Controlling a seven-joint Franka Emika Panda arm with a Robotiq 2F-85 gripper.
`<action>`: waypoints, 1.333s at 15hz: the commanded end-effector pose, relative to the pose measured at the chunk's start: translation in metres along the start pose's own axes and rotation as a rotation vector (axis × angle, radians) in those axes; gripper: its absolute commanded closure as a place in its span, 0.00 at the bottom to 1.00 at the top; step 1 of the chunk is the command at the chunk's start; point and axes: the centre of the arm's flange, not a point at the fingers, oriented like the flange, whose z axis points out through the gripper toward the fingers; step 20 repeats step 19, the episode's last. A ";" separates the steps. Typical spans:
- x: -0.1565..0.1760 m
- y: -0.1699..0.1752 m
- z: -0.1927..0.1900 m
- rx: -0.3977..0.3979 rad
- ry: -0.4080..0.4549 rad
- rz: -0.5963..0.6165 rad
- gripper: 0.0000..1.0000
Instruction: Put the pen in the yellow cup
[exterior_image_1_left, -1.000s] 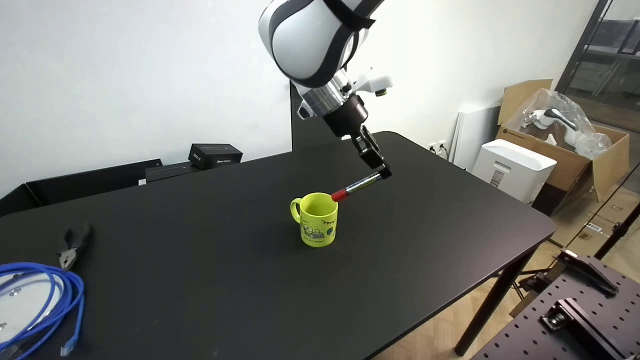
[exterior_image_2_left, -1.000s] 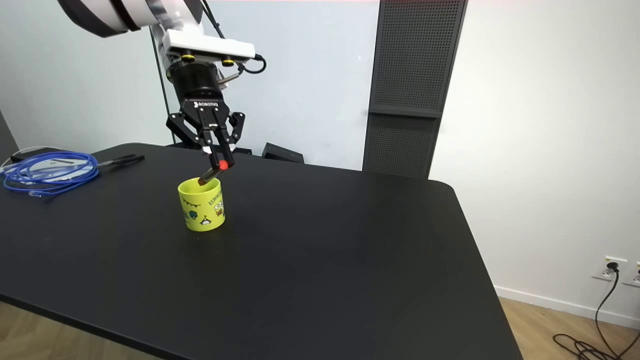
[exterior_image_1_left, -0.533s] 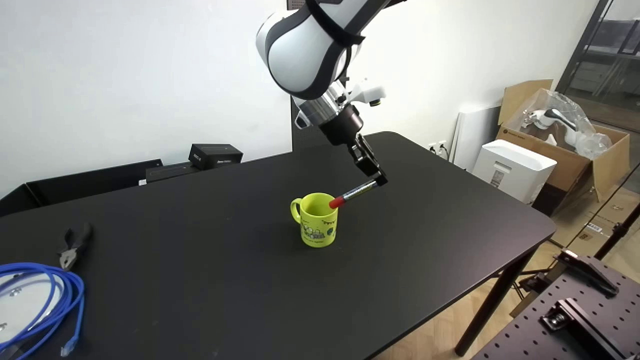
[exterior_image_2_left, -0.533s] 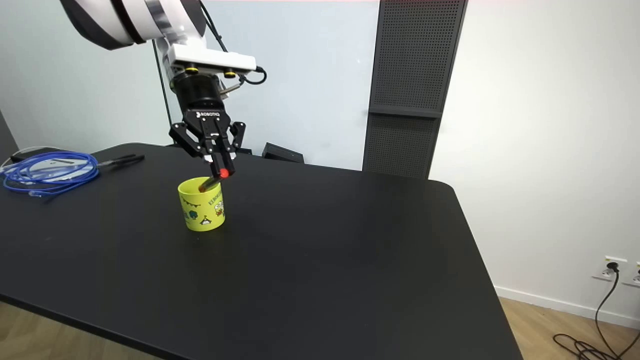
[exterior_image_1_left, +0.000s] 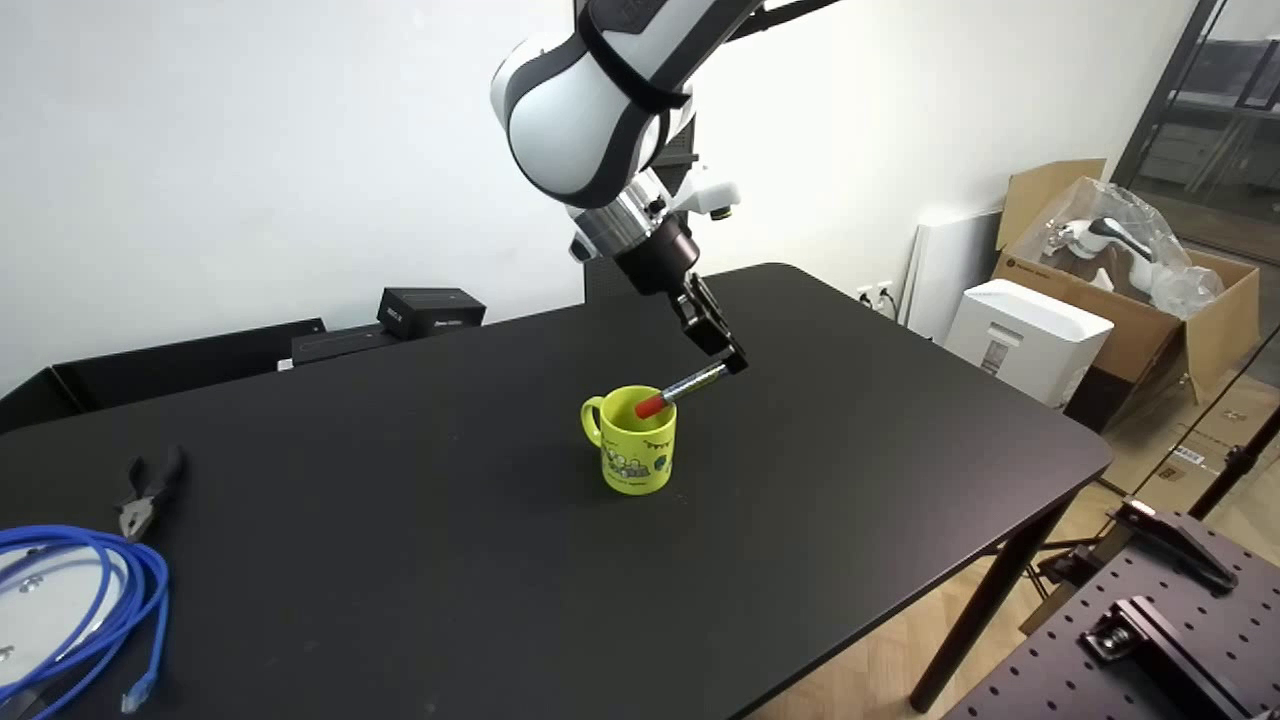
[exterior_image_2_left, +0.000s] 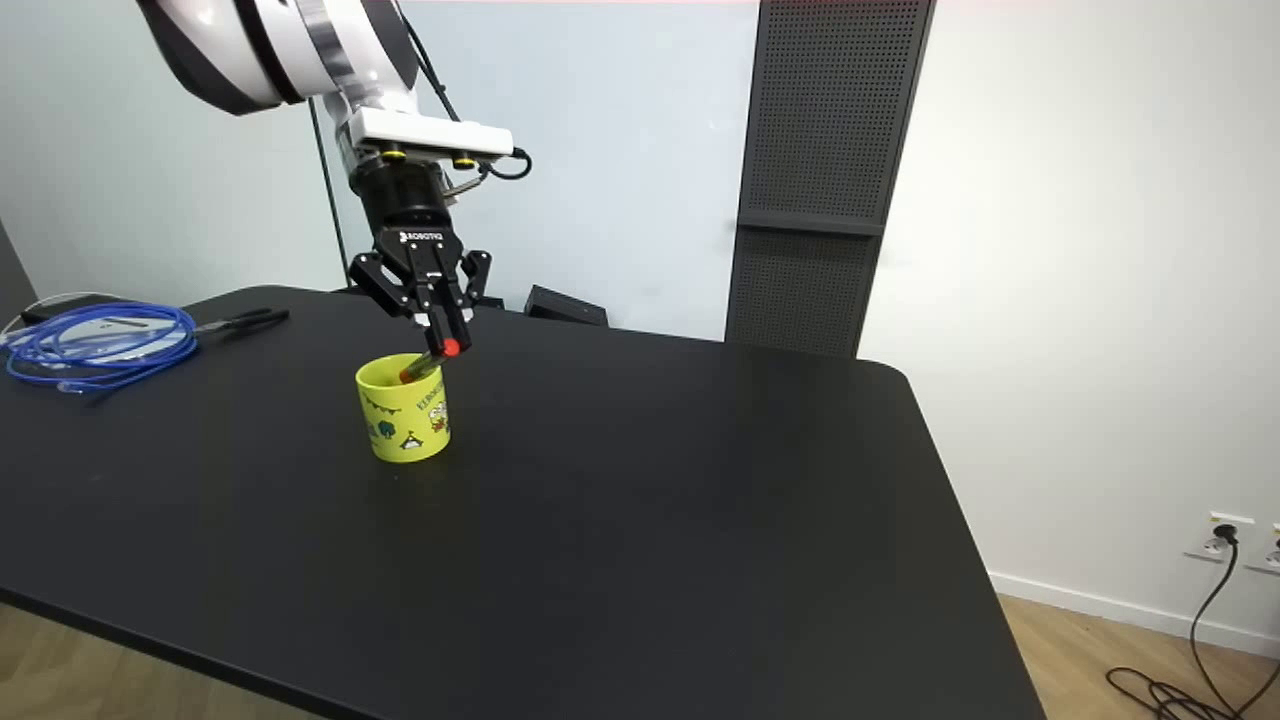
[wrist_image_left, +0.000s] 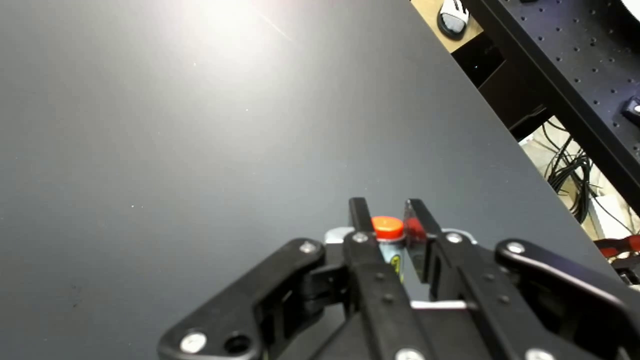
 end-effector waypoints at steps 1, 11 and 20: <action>0.019 0.012 -0.015 0.000 -0.022 -0.014 0.94; 0.045 0.007 -0.024 0.006 -0.045 -0.045 0.40; 0.039 -0.005 -0.040 -0.003 0.051 -0.026 0.00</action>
